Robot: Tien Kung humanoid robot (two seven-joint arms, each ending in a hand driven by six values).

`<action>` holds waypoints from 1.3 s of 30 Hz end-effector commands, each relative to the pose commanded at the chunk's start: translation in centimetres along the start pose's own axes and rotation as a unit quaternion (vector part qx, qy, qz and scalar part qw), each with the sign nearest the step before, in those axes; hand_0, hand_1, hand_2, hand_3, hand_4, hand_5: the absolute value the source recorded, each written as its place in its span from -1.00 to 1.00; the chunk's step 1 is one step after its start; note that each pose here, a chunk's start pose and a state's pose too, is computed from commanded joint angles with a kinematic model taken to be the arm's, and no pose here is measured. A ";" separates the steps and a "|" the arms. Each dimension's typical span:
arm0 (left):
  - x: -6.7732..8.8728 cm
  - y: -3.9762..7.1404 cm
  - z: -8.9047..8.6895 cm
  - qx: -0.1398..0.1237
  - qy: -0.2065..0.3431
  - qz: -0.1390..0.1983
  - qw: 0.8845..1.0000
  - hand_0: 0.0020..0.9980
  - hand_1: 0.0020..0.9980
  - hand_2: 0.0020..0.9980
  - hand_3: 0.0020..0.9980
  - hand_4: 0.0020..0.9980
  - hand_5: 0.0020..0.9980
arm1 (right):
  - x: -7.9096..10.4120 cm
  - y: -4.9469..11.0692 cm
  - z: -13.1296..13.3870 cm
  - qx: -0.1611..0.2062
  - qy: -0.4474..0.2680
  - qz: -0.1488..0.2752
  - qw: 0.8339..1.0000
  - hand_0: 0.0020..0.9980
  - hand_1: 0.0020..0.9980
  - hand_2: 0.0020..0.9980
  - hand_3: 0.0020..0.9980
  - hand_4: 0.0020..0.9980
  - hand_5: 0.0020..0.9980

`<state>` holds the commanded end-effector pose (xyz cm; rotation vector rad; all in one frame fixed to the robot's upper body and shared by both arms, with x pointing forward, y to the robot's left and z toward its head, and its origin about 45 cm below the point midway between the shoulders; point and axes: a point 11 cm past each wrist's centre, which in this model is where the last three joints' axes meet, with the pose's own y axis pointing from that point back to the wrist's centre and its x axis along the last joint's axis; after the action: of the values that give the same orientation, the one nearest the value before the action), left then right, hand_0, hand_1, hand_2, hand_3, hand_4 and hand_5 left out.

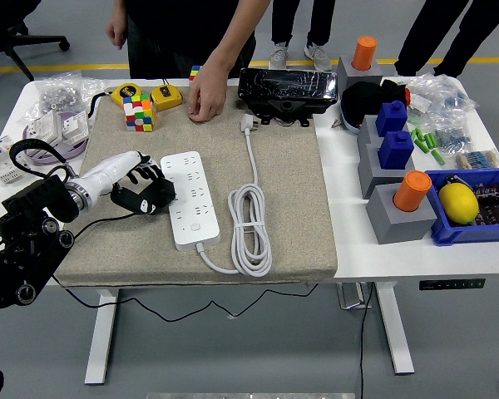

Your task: Pick up the plug,place it near the board,insert it into the board,press the button

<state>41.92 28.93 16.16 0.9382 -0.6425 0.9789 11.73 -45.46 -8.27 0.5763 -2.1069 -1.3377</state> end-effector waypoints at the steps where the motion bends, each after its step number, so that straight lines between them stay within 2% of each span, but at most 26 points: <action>1: 0.0 0.0 0.0 0.000 0.002 -0.002 1.000 0.06 0.38 0.28 0.21 1.00 -1.00 | 0.0 0.0 0.0 0.000 0.000 0.000 1.000 0.57 0.39 0.42 0.51 1.00 1.00; 3: -0.1 0.0 -0.1 0.000 0.005 -0.005 1.000 0.06 0.38 0.28 0.21 1.00 -1.00 | 0.0 0.0 0.0 0.001 0.000 0.001 1.000 0.57 0.39 0.42 0.51 1.00 1.00; 4: -0.2 0.0 -0.1 -0.001 0.007 -0.006 1.000 0.11 0.41 0.38 0.31 1.00 -0.71 | 0.0 0.0 0.0 0.001 0.000 0.001 1.000 0.57 0.39 0.42 0.51 1.00 1.00; 8: -0.4 0.0 -0.1 -0.004 0.016 -0.015 1.000 0.11 0.41 0.38 0.31 1.00 -0.71 | 0.0 0.0 -0.1 0.001 0.000 0.001 1.000 0.57 0.39 0.42 0.51 1.00 1.00; 9: -0.5 0.0 -0.1 -0.004 0.019 -0.017 1.000 0.22 0.46 0.43 0.42 1.00 -0.32 | 0.0 0.0 -0.1 0.001 0.000 0.001 1.000 0.57 0.39 0.42 0.51 1.00 1.00; 15: -0.7 0.0 -0.1 -0.009 0.038 -0.030 0.999 0.22 0.46 0.43 0.42 1.00 -0.32 | 0.0 0.0 -0.1 0.001 0.000 0.000 1.000 0.57 0.39 0.42 0.51 1.00 1.00; 16: -0.7 0.0 0.0 -0.010 0.041 -0.032 0.999 0.59 0.67 0.62 0.67 1.00 0.07 | 0.0 0.0 -0.1 0.001 0.000 -0.001 1.000 0.57 0.39 0.42 0.51 1.00 1.00; 21: -0.7 0.1 0.2 -0.018 0.070 -0.041 0.997 0.59 0.67 0.62 0.67 1.00 0.07 | 0.0 0.0 -0.1 0.000 0.001 -0.002 1.000 0.57 0.39 0.42 0.51 1.00 1.00; 22: -0.7 0.2 0.2 -0.019 0.075 -0.041 0.996 0.99 1.00 1.00 0.98 1.00 0.55 | 0.0 0.0 -0.1 0.001 0.001 -0.002 1.000 0.57 0.39 0.42 0.51 1.00 1.00; 24: -0.3 0.2 0.5 -0.026 0.093 -0.030 0.995 0.99 1.00 1.00 0.98 1.00 0.55 | 0.0 0.0 -0.1 0.000 0.002 -0.002 1.000 0.57 0.39 0.42 0.51 1.00 1.00; 27: 0.6 0.4 1.2 -0.042 0.134 0.002 0.990 0.99 1.00 1.00 0.98 1.00 0.55 | -0.1 0.0 0.0 0.000 0.002 -0.003 1.000 0.57 0.39 0.42 0.51 1.00 1.00; 28: 0.9 0.4 1.4 -0.046 0.143 0.013 0.989 1.00 1.00 1.00 1.00 1.00 1.00 | -0.1 0.0 0.0 -0.001 0.002 -0.003 1.000 0.57 0.39 0.42 0.51 1.00 1.00; 30: 1.8 0.7 1.9 -0.061 0.161 0.050 0.984 1.00 1.00 1.00 1.00 1.00 1.00 | -0.1 0.0 0.1 -0.001 0.003 -0.003 1.000 0.57 0.39 0.42 0.51 1.00 1.00; 31: 2.5 1.1 2.5 -0.082 0.185 0.083 0.976 1.00 1.00 1.00 1.00 1.00 1.00 | -0.1 0.0 0.0 -0.001 0.003 -0.003 1.000 0.57 0.39 0.42 0.51 1.00 1.00; 32: 2.9 1.2 2.6 -0.086 0.192 0.101 0.972 1.00 1.00 1.00 1.00 1.00 1.00 | -0.1 0.0 0.0 -0.001 0.003 -0.003 1.000 0.57 0.39 0.42 0.51 1.00 1.00; 33: 3.6 1.8 3.1 -0.100 0.211 0.137 0.963 1.00 1.00 1.00 1.00 1.00 1.00 | -0.1 0.0 0.1 -0.002 0.003 -0.003 1.000 0.57 0.39 0.42 0.51 1.00 1.00; 34: 4.0 2.2 3.2 -0.102 0.216 0.161 0.958 0.94 1.00 0.96 0.97 1.00 1.00 | -0.1 0.0 0.1 -0.002 0.003 -0.003 1.000 0.57 0.39 0.42 0.51 1.00 1.00; 37: 5.0 3.8 3.5 -0.073 0.202 0.228 0.950 0.94 1.00 0.96 0.97 1.00 1.00 | 0.1 0.0 0.3 -0.004 0.003 -0.002 1.000 0.57 0.39 0.42 0.51 1.00 1.00; 39: 5.2 5.3 3.5 -0.037 0.188 0.276 0.942 0.94 1.00 0.96 0.97 1.00 1.00 | 0.2 -0.1 0.6 -0.007 0.004 -0.002 1.000 0.57 0.39 0.42 0.51 1.00 1.00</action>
<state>39.24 29.25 23.91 0.4795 -0.6196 1.5757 11.22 -45.22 -8.50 0.5796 -2.0882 -1.3495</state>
